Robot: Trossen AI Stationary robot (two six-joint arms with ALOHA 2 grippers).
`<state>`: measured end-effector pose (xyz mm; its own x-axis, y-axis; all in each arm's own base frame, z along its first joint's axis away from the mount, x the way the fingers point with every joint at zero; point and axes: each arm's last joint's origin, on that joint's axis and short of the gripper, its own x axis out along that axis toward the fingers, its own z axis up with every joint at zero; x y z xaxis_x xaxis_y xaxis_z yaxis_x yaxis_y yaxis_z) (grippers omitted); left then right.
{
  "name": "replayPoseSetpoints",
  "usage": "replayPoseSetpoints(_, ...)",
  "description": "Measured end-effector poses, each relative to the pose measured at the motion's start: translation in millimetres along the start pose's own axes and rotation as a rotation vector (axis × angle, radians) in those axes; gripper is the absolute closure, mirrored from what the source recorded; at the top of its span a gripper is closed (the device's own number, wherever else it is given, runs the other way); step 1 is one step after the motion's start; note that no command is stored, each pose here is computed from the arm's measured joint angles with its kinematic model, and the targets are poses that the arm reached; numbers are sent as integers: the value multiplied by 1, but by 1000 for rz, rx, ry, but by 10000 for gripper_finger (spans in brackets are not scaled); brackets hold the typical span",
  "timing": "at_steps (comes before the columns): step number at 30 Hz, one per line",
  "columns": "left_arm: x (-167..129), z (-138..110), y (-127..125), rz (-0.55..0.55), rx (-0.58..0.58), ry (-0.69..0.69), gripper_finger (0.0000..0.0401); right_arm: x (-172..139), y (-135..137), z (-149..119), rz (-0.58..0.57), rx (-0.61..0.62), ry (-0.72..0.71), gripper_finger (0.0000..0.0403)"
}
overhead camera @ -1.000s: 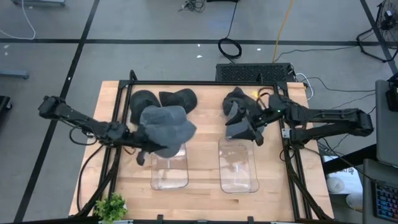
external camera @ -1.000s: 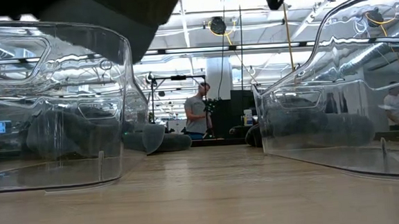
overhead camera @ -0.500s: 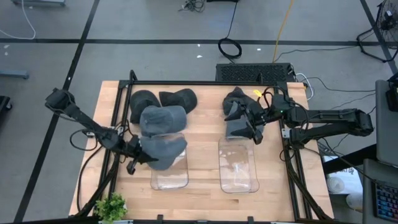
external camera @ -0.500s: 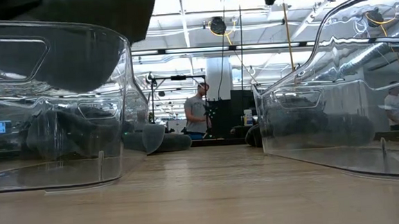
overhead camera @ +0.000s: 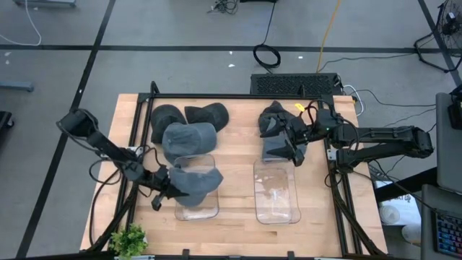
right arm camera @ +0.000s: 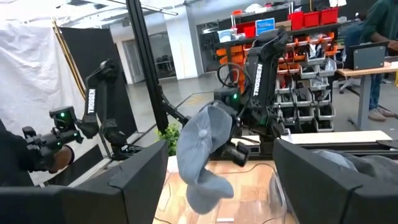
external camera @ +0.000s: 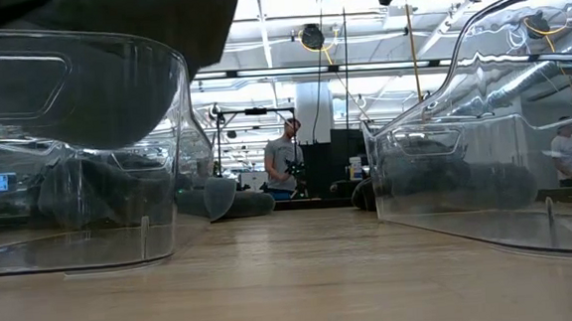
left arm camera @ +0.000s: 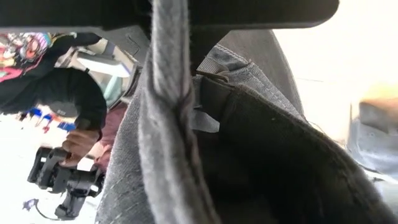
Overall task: Pick & Place hat
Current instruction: Put the top gray cap into the left transparent bin
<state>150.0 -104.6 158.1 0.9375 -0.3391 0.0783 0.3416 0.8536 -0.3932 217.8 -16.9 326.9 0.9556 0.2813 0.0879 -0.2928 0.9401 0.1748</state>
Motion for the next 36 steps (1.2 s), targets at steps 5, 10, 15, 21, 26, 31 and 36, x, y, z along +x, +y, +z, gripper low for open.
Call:
replayPoseSetpoints(5, 10, -10, 0, -21, 19, 3, 394, 0, 0, 0, 1, -2, -3, 124)
replayPoseSetpoints(10, 24, -17, -3, -60, 41, 49, 394, 0, 0, 0, 1, -4, -3, 124)
replayPoseSetpoints(15, 26, -25, -1, -43, 29, 90, 394, 0, 0, 0, 1, -4, -3, 124)
replayPoseSetpoints(21, 26, -28, 2, 23, 8, 110, 321, 0, 0, 0, 1, -2, -3, 124)
replayPoseSetpoints(26, 25, -31, 7, 131, 10, 118, 233, 0, 0, 0, 4, -2, -2, 124)
replayPoseSetpoints(31, 25, -32, 7, 146, 27, 114, 149, 0, 0, 0, 4, -1, -1, 124)
replayPoseSetpoints(36, 25, -29, 5, 111, -23, 120, 88, 0, 0, 0, 4, -1, -1, 124)
